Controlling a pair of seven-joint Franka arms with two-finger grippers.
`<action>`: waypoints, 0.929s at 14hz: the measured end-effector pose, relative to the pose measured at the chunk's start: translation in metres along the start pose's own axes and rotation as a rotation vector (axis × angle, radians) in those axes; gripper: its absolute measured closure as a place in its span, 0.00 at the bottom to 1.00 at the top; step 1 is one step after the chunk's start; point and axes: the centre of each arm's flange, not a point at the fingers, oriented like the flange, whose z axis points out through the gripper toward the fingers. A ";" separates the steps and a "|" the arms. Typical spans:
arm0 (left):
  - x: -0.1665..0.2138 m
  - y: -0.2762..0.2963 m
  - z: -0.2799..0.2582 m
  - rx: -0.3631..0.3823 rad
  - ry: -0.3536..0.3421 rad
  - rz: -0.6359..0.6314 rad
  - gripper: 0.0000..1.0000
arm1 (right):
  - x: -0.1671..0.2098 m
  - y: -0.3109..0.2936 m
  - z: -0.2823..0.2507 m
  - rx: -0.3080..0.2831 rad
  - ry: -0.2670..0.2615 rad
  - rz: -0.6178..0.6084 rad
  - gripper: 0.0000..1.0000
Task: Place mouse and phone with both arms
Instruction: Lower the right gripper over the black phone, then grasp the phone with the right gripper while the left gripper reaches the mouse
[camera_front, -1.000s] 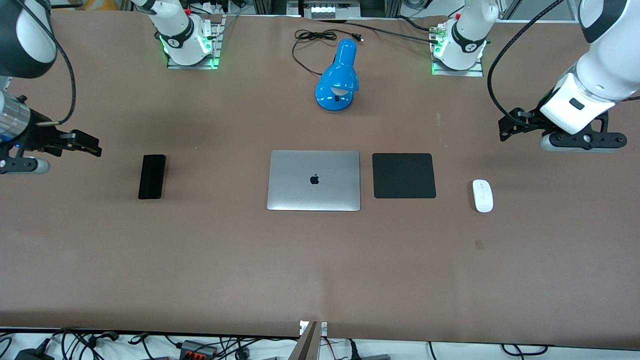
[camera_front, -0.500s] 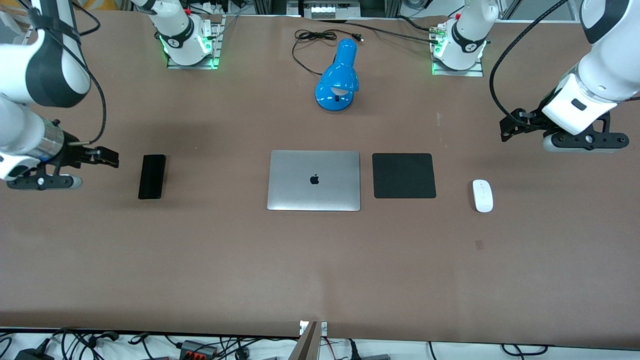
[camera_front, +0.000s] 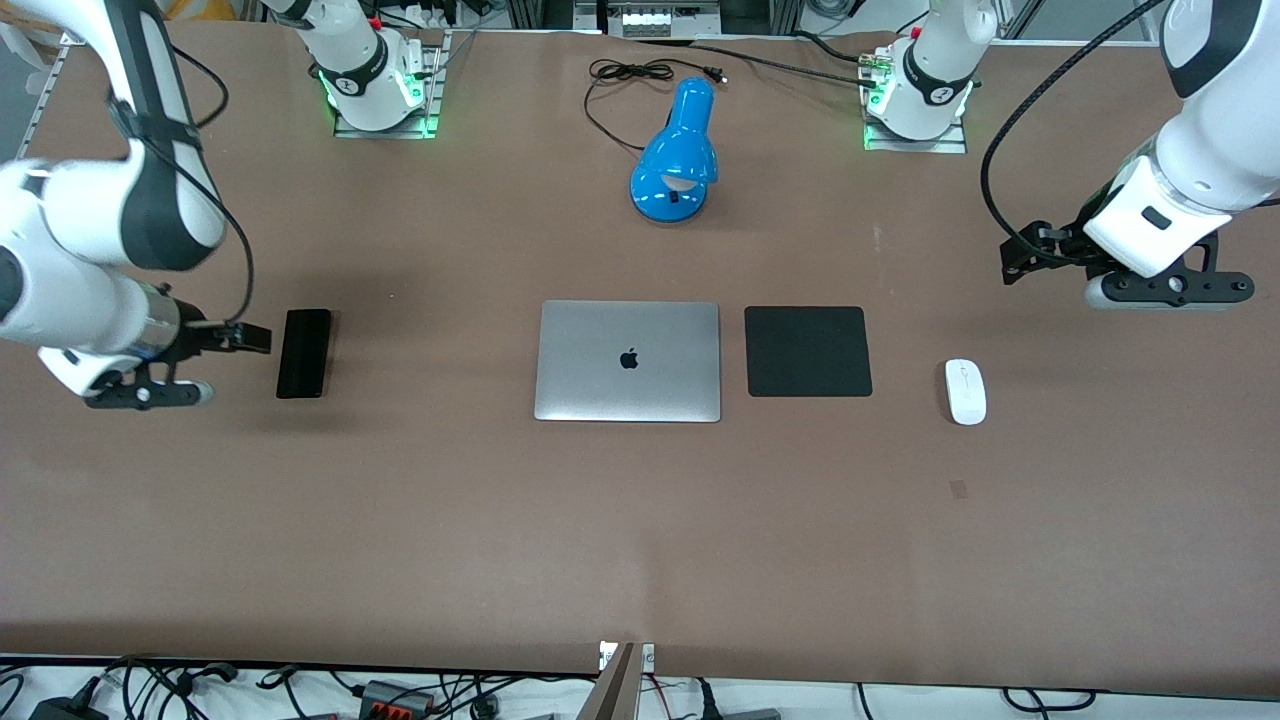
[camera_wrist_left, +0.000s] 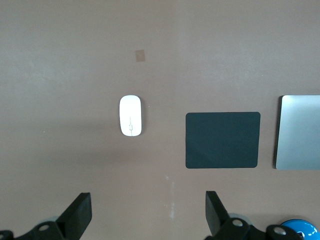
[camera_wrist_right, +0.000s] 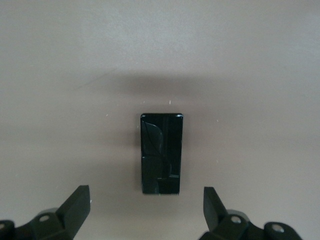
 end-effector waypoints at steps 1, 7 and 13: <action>0.000 -0.002 0.000 0.000 -0.001 -0.004 0.00 | 0.001 0.000 0.017 0.000 0.005 0.000 0.00; 0.010 -0.005 0.042 0.004 -0.116 -0.007 0.00 | -0.002 -0.003 0.088 0.003 -0.019 -0.004 0.00; 0.051 -0.048 0.164 0.021 -0.138 -0.054 0.00 | -0.005 0.018 0.127 0.009 -0.069 0.033 0.00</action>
